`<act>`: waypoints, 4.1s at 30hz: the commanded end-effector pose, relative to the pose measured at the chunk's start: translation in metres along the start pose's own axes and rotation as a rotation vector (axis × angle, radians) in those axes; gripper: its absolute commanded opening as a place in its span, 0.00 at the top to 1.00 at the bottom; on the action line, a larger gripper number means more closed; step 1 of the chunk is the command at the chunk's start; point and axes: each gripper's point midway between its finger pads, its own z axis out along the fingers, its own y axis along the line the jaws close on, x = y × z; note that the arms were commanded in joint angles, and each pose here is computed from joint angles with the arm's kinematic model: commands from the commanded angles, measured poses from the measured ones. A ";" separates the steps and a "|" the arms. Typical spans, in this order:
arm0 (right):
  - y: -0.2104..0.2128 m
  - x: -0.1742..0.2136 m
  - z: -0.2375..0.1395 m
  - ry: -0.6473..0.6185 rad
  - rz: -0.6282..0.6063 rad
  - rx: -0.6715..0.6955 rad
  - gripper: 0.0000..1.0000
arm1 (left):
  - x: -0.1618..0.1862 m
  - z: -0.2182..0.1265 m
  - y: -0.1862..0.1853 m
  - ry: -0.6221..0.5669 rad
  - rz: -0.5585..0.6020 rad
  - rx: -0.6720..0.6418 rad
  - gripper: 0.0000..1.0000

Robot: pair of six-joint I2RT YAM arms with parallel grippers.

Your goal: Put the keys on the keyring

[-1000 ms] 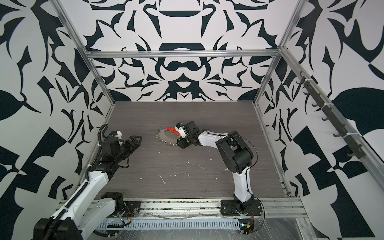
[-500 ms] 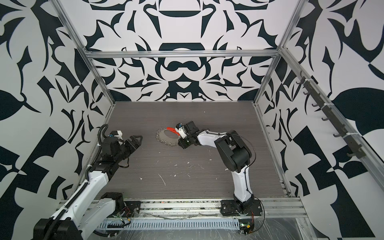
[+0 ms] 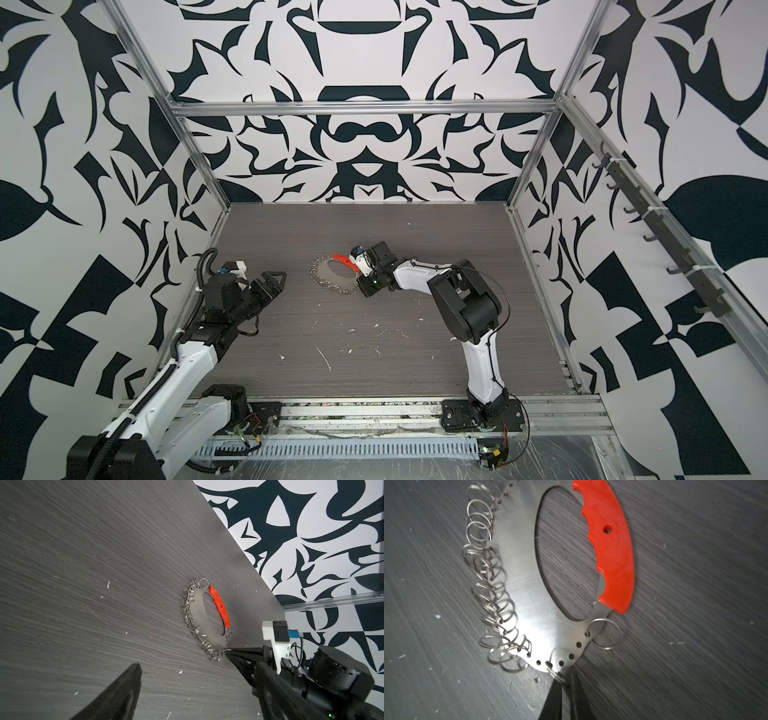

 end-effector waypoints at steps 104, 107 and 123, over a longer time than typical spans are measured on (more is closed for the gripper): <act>0.114 -0.251 -0.262 -0.877 -0.111 -0.738 1.00 | -0.087 0.007 -0.255 0.201 0.321 0.773 0.62; 0.115 -0.251 -0.259 -0.874 -0.104 -0.749 1.00 | -0.086 0.010 -0.255 0.210 0.300 0.793 0.64; 0.122 -0.261 -0.266 -0.900 -0.086 -0.830 1.00 | -0.088 0.008 -0.257 0.197 0.279 0.819 0.68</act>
